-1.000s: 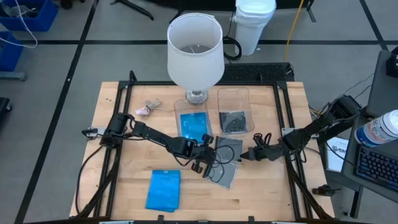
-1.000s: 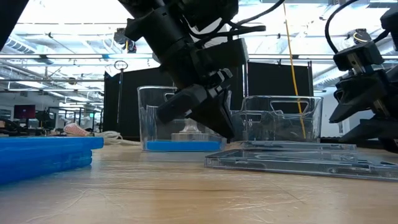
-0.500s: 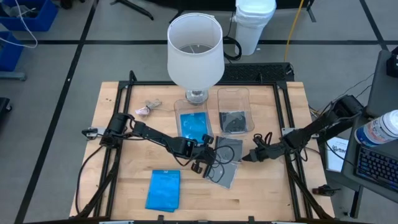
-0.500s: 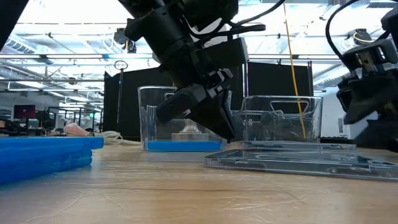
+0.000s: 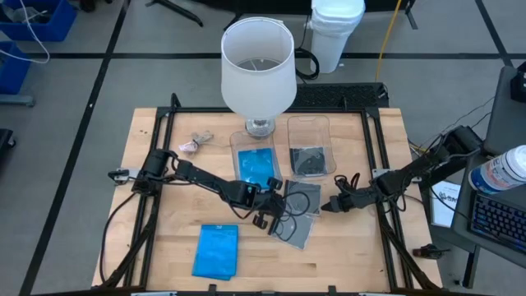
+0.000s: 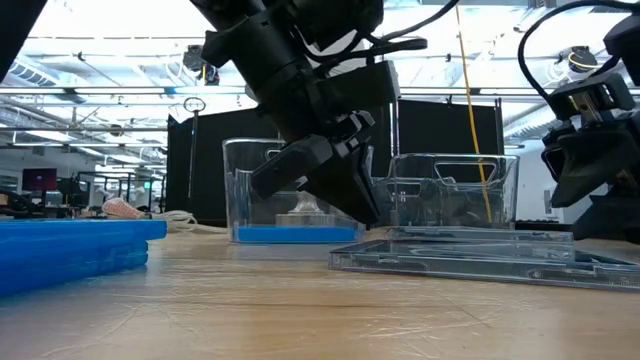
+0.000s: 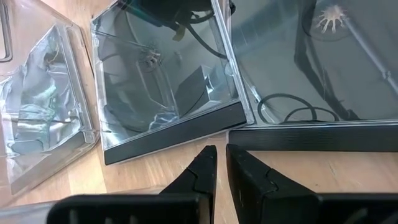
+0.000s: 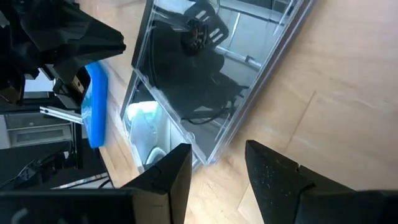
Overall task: Pick & place jewel cases by type
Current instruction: Put the black cd case into the right transparent bin, then put the blue cd case into the left transparent bin
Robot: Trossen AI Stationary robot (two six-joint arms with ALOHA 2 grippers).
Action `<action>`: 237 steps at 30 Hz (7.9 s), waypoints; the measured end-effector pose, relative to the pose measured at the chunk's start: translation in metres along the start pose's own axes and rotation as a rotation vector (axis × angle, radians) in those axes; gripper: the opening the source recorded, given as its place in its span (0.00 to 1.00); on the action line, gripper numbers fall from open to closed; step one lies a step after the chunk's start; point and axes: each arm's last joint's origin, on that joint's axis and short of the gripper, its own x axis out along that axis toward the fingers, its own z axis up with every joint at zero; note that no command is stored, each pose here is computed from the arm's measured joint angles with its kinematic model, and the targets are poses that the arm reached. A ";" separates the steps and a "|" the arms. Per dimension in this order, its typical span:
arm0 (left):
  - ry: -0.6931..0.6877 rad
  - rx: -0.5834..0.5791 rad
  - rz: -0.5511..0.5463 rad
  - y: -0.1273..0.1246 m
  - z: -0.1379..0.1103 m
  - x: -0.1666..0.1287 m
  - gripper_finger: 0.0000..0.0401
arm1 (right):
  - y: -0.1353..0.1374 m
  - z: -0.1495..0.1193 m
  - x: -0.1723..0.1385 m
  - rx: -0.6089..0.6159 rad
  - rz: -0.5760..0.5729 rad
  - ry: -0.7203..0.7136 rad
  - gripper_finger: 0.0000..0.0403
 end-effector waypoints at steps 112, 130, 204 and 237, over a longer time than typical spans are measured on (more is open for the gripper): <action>-0.196 0.169 -0.195 -0.149 0.028 -0.151 0.11 | 0.204 0.029 -0.094 -1.160 -0.186 -0.281 0.07; -0.145 0.207 -0.194 -0.152 0.003 -0.131 0.11 | 0.187 0.153 -0.123 -0.509 -0.407 -0.016 0.07; -0.165 0.149 -0.034 -0.136 0.012 -0.130 0.11 | 0.215 0.123 -0.118 -0.697 -0.364 0.044 0.16; 0.195 -0.008 -0.200 -0.239 -0.115 -0.256 0.11 | 0.255 -0.091 0.104 -1.152 0.413 -0.056 0.01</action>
